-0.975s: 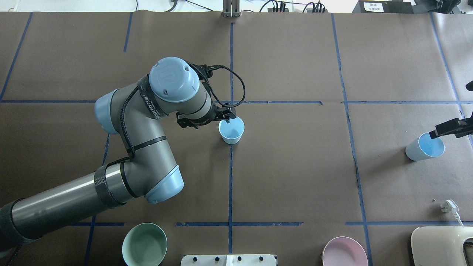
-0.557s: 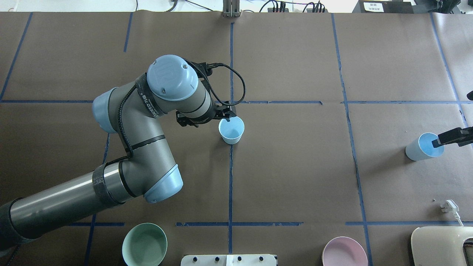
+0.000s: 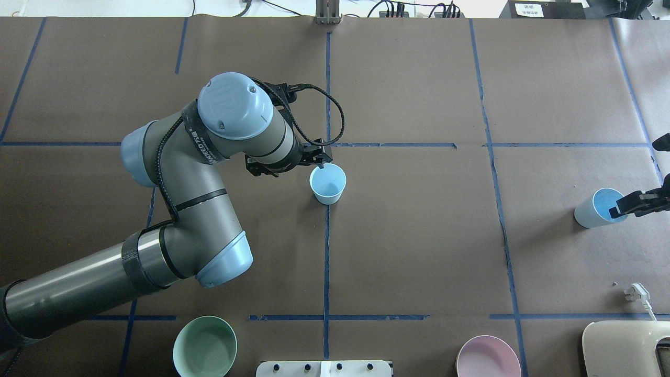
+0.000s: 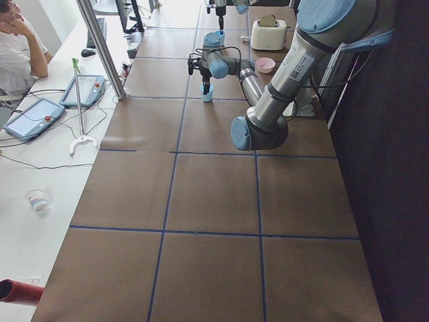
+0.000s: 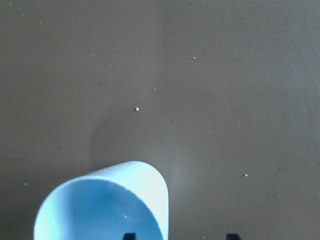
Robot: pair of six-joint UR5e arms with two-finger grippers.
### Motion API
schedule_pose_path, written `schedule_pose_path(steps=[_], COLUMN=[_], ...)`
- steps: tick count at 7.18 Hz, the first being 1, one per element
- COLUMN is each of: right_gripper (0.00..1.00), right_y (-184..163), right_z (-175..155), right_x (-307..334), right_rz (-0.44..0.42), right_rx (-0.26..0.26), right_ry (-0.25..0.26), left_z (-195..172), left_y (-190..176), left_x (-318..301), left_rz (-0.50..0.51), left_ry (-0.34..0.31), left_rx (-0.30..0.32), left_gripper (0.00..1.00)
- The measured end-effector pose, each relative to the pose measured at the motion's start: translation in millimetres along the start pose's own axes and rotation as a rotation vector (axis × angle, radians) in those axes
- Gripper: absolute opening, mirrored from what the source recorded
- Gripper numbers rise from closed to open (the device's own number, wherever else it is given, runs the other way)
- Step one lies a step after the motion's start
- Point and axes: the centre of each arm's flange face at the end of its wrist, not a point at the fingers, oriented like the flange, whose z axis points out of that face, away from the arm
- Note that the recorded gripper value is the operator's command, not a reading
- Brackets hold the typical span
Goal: Stack blue cups with both arms
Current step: 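Release the cup and lift the left gripper while the right gripper grasps the other cup, then carry the second cup with the right gripper over the centered cup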
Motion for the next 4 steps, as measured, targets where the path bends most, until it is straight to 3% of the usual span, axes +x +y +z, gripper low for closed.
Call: schedule_pose_path(steps=[2, 4], right_gripper=[0.00, 0.00], right_y=[0, -12], right_z=[2, -20], right_x=[-4, -44], right_rz=[-0.013, -0.068], right_rx=[-0.006, 0.026], right_ry=[-0.006, -0.052], left_z=[-28, -42], left_y=[-12, -22], left_x=[-13, -25], left_rz=[-0.006, -0.011], left_ry=[0.035, 0.054], left_rx=[0.031, 0.053], left_gripper=[1.00, 1.00])
